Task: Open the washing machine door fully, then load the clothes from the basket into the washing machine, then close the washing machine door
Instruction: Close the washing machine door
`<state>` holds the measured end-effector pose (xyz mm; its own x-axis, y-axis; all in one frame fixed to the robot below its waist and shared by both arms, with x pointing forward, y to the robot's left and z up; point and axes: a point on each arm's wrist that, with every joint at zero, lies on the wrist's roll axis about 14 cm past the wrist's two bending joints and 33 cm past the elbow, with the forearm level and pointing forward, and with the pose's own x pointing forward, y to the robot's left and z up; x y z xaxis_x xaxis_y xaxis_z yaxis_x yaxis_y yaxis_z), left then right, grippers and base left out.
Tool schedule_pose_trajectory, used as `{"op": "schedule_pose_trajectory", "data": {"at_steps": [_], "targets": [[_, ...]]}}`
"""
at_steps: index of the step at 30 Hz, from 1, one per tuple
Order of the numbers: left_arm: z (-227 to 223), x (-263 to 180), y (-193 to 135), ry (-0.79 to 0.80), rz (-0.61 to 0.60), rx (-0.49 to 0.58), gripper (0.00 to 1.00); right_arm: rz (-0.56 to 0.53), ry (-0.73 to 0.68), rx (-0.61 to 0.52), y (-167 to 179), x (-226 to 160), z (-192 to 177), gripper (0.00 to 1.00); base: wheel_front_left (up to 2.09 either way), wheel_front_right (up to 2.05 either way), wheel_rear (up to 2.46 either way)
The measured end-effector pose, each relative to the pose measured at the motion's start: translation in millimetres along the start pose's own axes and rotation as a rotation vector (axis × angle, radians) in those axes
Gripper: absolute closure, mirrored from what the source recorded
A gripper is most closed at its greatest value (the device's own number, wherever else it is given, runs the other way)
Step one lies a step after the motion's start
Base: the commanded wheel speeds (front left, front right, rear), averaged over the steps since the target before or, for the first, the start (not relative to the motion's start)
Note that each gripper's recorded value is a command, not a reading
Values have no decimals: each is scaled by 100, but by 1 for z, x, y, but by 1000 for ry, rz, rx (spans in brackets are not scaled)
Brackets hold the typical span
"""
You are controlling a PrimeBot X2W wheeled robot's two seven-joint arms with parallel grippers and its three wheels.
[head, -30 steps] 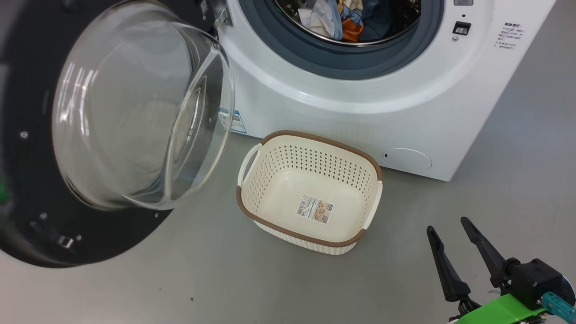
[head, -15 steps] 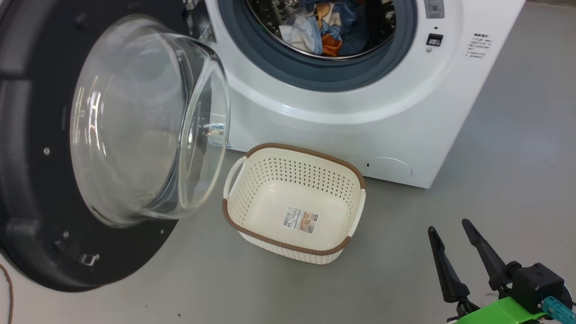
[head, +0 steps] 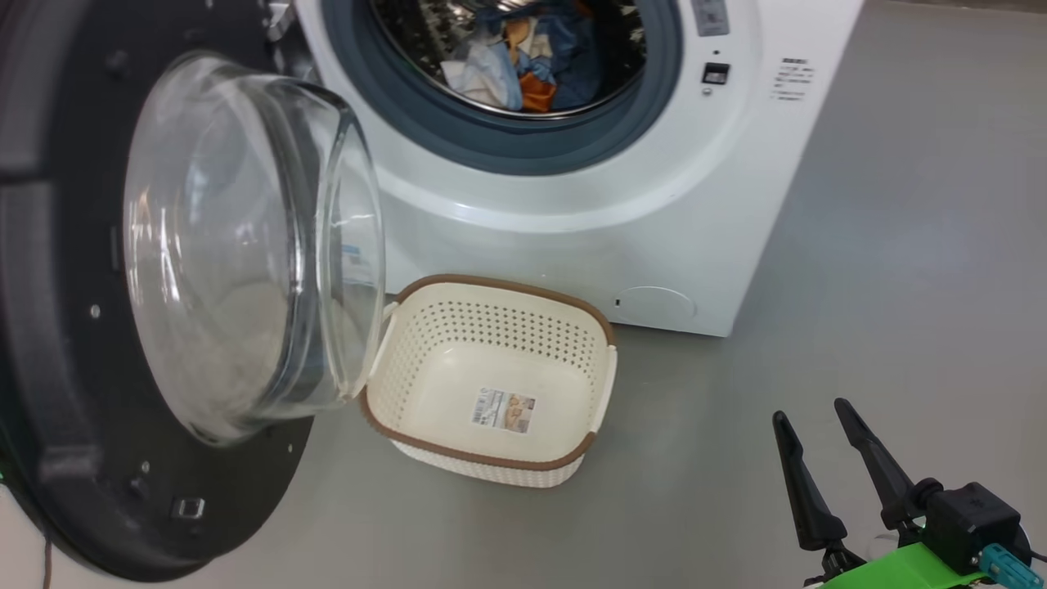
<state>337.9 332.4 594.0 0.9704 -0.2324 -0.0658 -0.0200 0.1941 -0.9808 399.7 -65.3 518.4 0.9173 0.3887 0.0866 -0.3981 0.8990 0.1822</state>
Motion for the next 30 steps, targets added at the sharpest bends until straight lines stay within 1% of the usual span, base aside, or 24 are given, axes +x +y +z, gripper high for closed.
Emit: {"op": "schedule_pose_trajectory", "data": {"at_steps": [7,16,30], "targets": [[-16,16,-1,63,-14,-6,100,-56,-25,-9,-15,-13,9,0,0,0,0],[-44,49,-5,166,-46,-20,100,-147,-44,-19,-38,-32,15,0,0,0,0],[-88,103,-7,286,-91,-66,100,-263,-40,-26,-69,-55,13,0,0,0,0]]}}
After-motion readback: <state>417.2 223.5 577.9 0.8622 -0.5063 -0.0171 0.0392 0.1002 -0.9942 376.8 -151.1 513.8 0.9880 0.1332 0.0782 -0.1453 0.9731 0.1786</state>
